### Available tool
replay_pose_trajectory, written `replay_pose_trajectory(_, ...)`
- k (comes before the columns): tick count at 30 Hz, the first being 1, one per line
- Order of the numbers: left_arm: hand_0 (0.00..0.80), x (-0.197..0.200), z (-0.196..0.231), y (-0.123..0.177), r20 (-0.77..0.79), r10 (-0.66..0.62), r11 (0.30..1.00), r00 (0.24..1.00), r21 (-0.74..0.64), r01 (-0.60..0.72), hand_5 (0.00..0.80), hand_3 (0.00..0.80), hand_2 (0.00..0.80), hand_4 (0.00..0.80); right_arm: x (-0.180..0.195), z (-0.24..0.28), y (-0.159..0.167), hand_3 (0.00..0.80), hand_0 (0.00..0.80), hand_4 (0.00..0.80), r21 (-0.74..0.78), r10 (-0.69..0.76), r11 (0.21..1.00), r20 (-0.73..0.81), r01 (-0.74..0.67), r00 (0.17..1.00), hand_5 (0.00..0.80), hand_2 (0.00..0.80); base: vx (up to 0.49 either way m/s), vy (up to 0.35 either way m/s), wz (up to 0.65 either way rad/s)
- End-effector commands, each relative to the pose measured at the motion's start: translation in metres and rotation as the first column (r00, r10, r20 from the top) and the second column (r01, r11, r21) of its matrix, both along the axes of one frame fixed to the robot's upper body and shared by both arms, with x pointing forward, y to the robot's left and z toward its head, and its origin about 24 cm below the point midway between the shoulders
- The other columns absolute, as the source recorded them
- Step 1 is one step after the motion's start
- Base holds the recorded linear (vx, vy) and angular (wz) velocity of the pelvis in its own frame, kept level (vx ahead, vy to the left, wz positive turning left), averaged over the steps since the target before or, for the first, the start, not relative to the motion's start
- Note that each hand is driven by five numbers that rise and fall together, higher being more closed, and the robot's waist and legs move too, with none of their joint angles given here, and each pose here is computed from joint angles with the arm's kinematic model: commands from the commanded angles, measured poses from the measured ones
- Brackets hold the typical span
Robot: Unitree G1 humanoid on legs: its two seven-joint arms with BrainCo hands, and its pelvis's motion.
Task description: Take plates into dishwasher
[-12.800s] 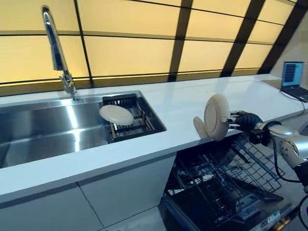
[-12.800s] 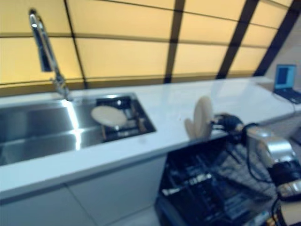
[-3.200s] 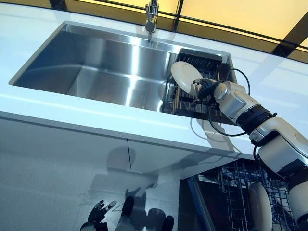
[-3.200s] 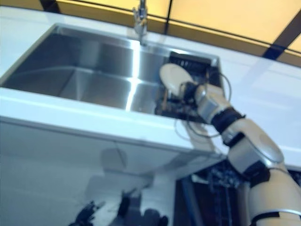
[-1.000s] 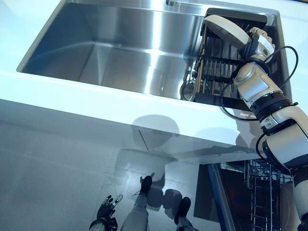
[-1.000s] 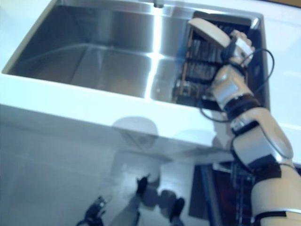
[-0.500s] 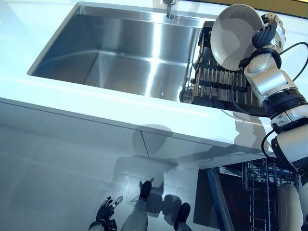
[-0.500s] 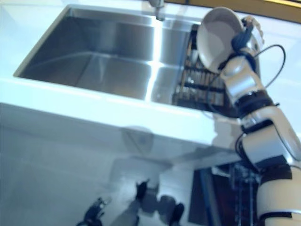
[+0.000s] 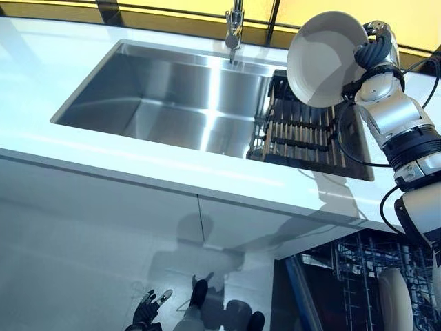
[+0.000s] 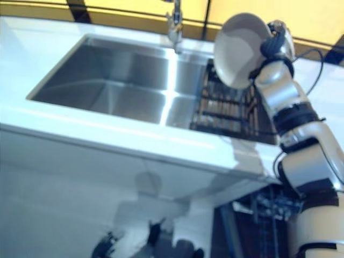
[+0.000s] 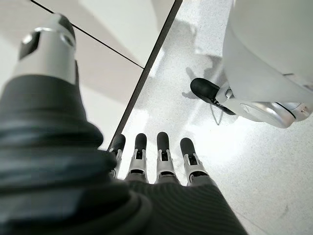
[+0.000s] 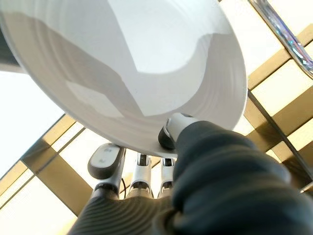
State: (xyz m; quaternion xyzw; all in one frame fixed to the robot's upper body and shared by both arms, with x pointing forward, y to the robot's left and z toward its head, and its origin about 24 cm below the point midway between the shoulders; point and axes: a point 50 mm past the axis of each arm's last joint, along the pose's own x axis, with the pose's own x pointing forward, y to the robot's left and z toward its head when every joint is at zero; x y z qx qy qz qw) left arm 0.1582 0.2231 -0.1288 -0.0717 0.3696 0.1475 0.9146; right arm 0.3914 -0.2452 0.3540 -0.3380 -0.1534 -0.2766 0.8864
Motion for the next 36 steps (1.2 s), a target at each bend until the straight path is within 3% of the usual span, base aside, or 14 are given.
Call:
replay_pose_trajectory(1,0.000,-0.022,-0.007,0.015,-0.075,-0.006,0.997,0.997,0.078,0.012,0.000,0.000,0.000,0.000,-0.014,0.014,-0.017,0.800,0.800,0.800,-0.121,-0.022,0.992,0.022,0.025,1.000,0.800,0.800,0.095,-0.016,-0.08)
replay_pose_trajectory(12,0.000,-0.035,-0.010,0.026,-0.129,0.004,0.993,0.992,0.116,0.011,0.000,0.000,0.000,0.000,-0.034,0.001,-0.065,0.800,0.800,0.800,-0.203,-0.060,0.979,-0.151,0.028,0.987,0.800,0.800,0.083,0.006,-0.25)
replay_pose_trajectory(21,0.000,-0.043,-0.012,0.028,-0.148,0.019,0.993,0.989,0.116,-0.001,0.000,0.000,0.000,0.000,-0.058,-0.021,-0.100,0.800,0.800,0.800,-0.223,-0.098,0.974,-0.203,0.052,0.974,0.800,0.800,0.031,0.010,-0.23)
replay_pose_trajectory(30,0.000,-0.042,-0.014,0.023,-0.143,0.020,0.994,0.990,0.107,-0.004,0.000,0.000,0.000,0.000,-0.089,-0.056,-0.138,0.800,0.800,0.800,-0.330,-0.207,0.939,-0.304,0.101,0.930,0.800,0.800,0.018,0.011,-0.20)
replay_pose_trajectory(36,0.000,-0.028,-0.010,0.023,-0.110,0.031,0.994,0.993,0.109,-0.019,0.000,0.000,0.000,0.000,-0.105,-0.091,-0.156,0.800,0.800,0.800,-0.314,-0.258,0.939,-0.361,0.143,0.896,0.800,0.800,-0.059,-0.024,-0.17)
